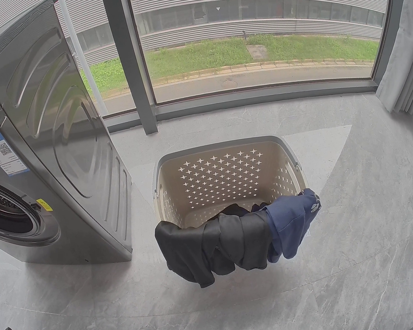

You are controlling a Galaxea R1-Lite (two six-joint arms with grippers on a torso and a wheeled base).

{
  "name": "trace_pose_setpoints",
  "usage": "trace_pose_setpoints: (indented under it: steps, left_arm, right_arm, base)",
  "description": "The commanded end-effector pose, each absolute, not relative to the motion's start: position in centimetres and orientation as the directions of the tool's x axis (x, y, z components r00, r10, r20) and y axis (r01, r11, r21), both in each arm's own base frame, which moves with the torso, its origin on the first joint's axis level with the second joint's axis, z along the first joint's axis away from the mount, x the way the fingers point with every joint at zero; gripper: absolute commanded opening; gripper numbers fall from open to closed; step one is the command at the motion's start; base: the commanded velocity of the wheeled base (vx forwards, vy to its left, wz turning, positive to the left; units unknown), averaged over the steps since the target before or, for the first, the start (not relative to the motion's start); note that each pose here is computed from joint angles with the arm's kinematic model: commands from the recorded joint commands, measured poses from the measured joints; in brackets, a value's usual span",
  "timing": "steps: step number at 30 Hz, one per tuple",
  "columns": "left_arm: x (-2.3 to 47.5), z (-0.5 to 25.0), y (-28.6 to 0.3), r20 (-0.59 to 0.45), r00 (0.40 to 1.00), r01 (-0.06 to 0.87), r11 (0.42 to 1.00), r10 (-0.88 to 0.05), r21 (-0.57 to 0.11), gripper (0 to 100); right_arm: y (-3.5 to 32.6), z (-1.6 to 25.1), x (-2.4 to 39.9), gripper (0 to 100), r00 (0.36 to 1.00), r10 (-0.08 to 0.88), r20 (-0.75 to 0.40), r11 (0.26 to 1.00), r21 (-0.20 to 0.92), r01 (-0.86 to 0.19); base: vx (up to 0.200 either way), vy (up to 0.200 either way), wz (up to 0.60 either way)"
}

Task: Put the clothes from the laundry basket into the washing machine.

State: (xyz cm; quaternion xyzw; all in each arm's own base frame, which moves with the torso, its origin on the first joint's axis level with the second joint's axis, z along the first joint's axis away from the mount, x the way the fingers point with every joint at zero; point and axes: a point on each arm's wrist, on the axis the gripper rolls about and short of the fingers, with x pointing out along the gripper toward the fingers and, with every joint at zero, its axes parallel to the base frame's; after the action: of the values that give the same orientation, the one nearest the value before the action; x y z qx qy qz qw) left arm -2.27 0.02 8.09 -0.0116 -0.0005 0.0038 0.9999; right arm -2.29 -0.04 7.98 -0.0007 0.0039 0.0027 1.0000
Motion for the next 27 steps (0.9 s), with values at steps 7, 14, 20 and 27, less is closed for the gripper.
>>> trace_pose_setpoints:
  steps: [7,14,20,27]
  left_arm:
    - [-2.3,7.6,0.0,0.002,1.000,-0.003,1.000,0.003,-0.023,100]
    - [-2.3,7.6,0.0,0.002,1.000,-0.003,1.000,0.003,-0.025,100]
    - [-2.3,7.6,0.0,0.002,1.000,-0.003,1.000,0.003,-0.025,100]
    - [-2.3,7.6,0.0,0.002,1.000,-0.003,1.000,0.003,-0.025,100]
  right_arm:
    - [0.0,15.4,-1.7,100,0.998,0.052,-0.020,0.997,0.051,-0.051]
    - [1.3,13.2,6.8,100,0.795,0.226,-0.563,0.970,0.200,-0.135]
    - [3.2,12.5,11.9,100,0.769,0.282,-0.574,0.959,0.195,-0.206]
    - [4.7,11.3,15.9,100,0.735,0.278,-0.619,0.960,0.187,-0.206]
  base:
    - [0.000,0.000,0.00]
    - [0.000,0.000,0.00]
    - [0.000,0.000,0.00]
    - [0.000,0.000,0.00]
